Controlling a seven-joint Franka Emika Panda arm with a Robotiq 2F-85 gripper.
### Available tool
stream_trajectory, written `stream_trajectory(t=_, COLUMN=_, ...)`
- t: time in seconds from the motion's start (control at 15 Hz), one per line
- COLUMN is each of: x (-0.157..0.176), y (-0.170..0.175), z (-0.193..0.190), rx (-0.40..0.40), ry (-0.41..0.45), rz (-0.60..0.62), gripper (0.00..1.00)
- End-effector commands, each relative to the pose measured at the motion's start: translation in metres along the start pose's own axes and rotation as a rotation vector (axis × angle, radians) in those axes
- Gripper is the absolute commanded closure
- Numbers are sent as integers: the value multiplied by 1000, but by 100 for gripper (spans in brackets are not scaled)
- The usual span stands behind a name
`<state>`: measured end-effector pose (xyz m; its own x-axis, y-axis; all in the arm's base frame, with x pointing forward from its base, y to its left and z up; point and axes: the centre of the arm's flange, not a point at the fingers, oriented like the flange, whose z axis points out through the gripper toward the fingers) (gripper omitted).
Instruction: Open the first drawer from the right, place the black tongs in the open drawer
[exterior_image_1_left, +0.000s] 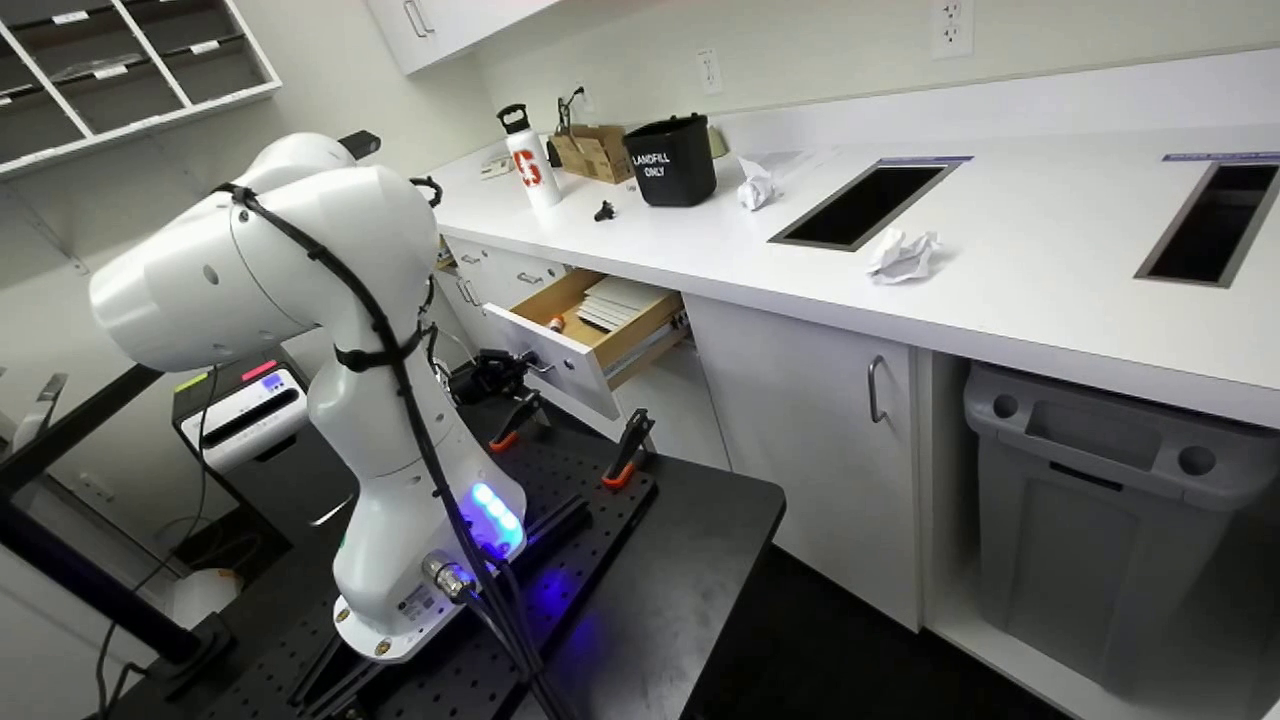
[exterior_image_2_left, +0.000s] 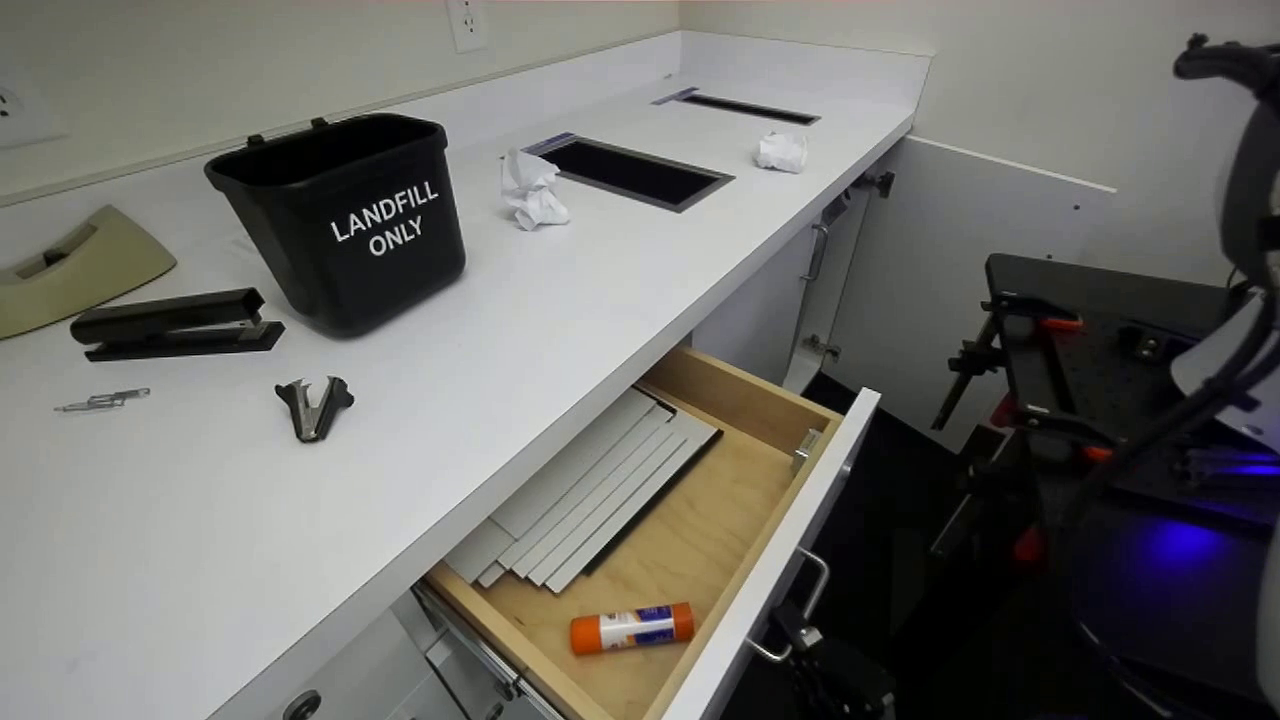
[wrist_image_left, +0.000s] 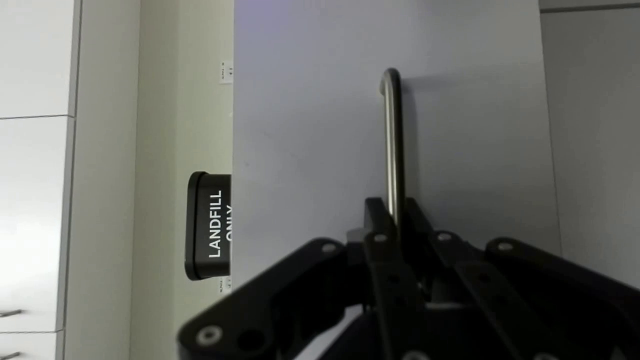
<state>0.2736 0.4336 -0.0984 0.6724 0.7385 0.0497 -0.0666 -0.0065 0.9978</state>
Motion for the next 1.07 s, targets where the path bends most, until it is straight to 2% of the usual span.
stream_trajectory(t=0.0, x=-6, y=28, z=-16, rx=-26, ry=-11, rz=16, gripper=97)
stream_trajectory(t=0.13, x=-6, y=32, z=-18, rx=-16, ry=-11, rz=17, gripper=97)
stream_trajectory(t=0.2, x=-7, y=33, z=-16, rx=-7, ry=-14, rz=19, gripper=64)
stream_trajectory(t=0.27, x=-7, y=36, z=-14, rx=-2, ry=-17, rz=23, gripper=63)
stream_trajectory(t=0.33, x=-6, y=42, z=-10, rx=15, ry=-19, rz=31, gripper=58)
stream_trajectory(t=0.47, x=-6, y=55, z=-1, rx=63, ry=-41, rz=40, gripper=41)
stream_trajectory(t=0.8, x=-9, y=100, z=25, rx=335, ry=-60, rz=29, gripper=4)
stream_trajectory(t=1.0, x=-13, y=130, z=45, rx=514, ry=-61, rz=44, gripper=0)
